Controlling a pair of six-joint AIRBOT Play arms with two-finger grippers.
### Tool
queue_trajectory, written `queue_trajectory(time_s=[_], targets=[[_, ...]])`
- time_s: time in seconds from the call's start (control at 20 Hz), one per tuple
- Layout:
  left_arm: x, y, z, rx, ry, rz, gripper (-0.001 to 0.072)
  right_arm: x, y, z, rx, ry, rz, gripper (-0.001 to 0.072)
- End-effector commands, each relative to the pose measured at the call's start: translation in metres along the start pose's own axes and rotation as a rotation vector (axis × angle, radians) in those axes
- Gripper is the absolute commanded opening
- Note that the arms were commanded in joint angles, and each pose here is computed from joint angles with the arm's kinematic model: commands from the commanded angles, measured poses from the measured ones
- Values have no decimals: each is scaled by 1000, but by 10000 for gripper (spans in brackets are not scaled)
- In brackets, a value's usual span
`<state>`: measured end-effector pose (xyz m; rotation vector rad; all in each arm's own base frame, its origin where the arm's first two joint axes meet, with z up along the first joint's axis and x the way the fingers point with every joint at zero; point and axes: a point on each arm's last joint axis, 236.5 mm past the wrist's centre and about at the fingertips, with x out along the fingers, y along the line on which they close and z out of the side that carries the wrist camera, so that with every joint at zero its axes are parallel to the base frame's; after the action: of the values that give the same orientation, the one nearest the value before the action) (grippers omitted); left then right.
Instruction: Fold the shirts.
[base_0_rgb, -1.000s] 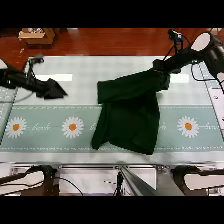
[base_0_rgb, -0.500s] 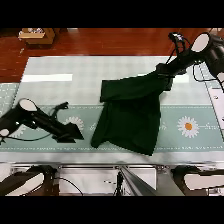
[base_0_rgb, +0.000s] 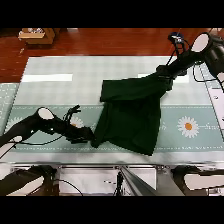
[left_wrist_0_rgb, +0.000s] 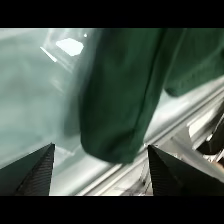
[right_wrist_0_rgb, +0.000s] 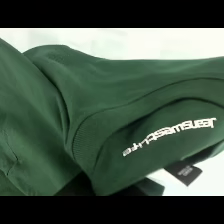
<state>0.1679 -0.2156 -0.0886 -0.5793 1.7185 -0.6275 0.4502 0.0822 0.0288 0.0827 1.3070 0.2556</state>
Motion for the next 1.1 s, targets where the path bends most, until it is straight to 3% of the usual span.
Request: queue_trajectory(time_s=[0.0, 0.15, 0.2, 0.25, 0.3, 0.6, 0.85, 1.05], targets=[[16, -1, 7, -44, -9, -18, 720, 0, 1, -3, 0, 11, 3, 32], [34, -2, -1, -39, 51, 1, 715, -1, 1, -3, 0, 14, 3, 33], [38, -4, -1, -29, 64, 6, 492, -1, 1, -4, 0, 16, 3, 33], [39, -6, 2, -20, 68, 6, 167, -1, 1, -5, 0, 21, 3, 33], [38, -11, 6, -7, 63, 2, 23, -1, 1, -7, 0, 29, 3, 32], [-33, -74, 50, 179, -115, -96, 19, -21, 2, -9, -13, 7, -12, 33], [-232, -147, 83, 386, -657, -134, 19, -98, 19, -2, -19, -172, 14, 32], [-378, -195, 51, 531, -1055, -31, 20, -179, 40, -11, -58, -355, 24, 33]])
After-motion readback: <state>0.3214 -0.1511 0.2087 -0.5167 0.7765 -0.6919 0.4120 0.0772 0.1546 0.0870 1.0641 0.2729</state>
